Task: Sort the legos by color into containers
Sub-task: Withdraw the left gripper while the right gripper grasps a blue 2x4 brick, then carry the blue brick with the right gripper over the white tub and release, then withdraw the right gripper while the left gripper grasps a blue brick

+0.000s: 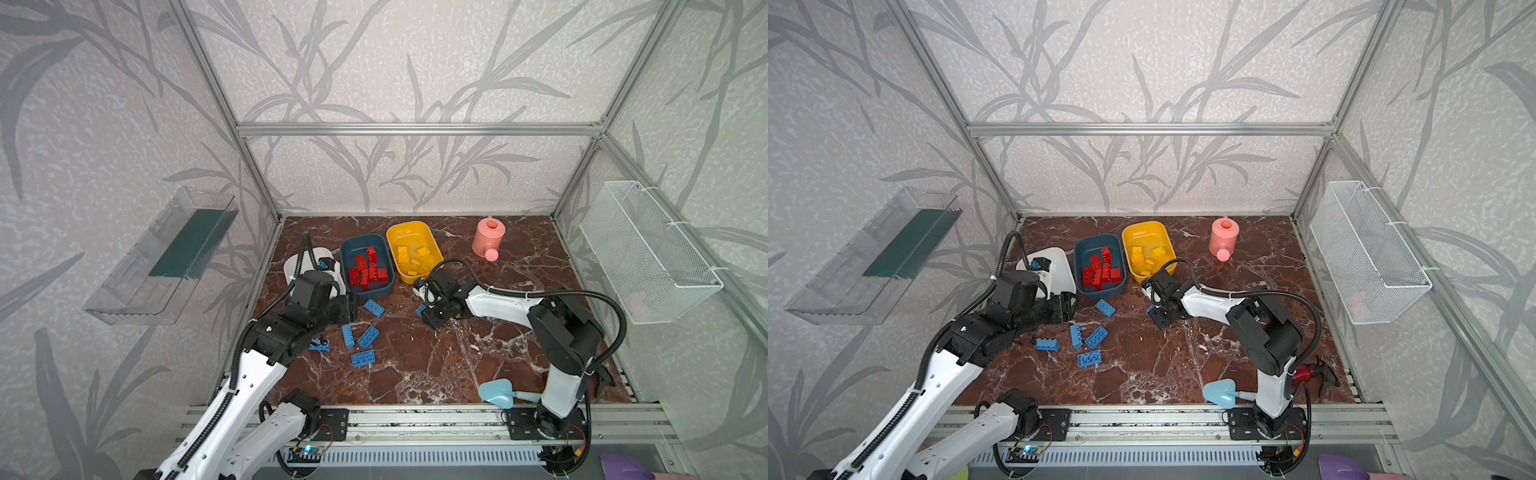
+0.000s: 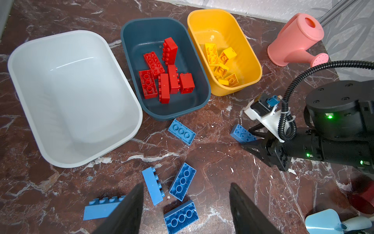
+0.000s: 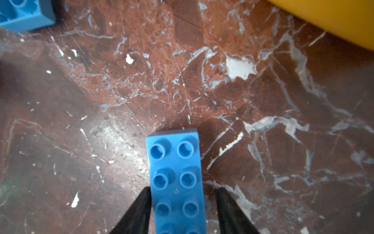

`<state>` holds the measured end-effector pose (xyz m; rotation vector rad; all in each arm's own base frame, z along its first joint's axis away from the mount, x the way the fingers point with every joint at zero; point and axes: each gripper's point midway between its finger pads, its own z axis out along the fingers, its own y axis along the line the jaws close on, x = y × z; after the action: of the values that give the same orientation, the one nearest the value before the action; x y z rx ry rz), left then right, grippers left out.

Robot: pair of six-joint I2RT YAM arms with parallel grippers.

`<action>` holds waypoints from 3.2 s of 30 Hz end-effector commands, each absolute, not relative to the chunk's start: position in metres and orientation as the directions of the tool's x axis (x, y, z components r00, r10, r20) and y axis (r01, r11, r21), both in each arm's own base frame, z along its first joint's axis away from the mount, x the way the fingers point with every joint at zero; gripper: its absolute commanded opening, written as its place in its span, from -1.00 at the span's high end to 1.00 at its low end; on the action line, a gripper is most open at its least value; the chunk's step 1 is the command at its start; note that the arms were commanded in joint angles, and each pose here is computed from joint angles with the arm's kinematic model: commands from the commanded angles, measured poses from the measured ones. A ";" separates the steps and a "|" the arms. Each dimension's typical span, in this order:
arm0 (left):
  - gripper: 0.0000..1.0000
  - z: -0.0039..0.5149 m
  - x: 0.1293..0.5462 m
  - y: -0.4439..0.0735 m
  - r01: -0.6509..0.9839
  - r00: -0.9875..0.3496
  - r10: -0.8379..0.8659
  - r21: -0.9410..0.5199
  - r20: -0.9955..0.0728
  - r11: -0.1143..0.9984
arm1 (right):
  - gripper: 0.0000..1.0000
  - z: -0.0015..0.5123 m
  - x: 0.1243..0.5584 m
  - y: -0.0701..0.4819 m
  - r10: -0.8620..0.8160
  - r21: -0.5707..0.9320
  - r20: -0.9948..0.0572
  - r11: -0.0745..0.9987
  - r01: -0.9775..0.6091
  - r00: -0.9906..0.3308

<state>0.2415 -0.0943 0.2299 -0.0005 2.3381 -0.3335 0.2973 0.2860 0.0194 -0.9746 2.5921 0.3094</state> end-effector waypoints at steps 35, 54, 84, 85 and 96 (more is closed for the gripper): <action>-0.34 0.292 0.163 0.000 -0.052 -0.316 -0.169 -0.161 -0.934 0.986 | 0.51 0.151 0.299 0.552 -0.525 0.352 -0.648 0.436 -0.828 -0.552; -0.77 0.268 0.170 0.029 -0.323 -0.406 -0.269 -0.139 -0.873 0.936 | -0.25 0.185 0.331 0.598 -0.394 0.418 -0.739 0.367 -0.831 -0.546; -0.65 0.099 0.214 0.011 -0.783 -0.353 -0.736 -0.248 -0.578 0.570 | -0.07 0.188 0.240 0.265 -0.181 0.401 -0.730 0.667 -0.628 -0.659; -0.65 0.094 0.214 0.011 -0.788 -0.357 -0.737 -0.238 -0.574 0.568 | -0.07 0.183 0.238 0.263 -0.185 0.396 -0.729 0.671 -0.627 -0.659; -0.43 0.049 0.214 0.007 -0.821 -0.420 -0.749 -0.138 -0.513 0.554 | -0.06 0.159 0.240 0.264 -0.192 0.415 -0.700 0.674 -0.611 -0.688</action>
<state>0.2142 0.0052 0.0542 -1.2188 2.2833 0.1742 0.2343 0.2619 0.1533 -0.6273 2.2965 0.8536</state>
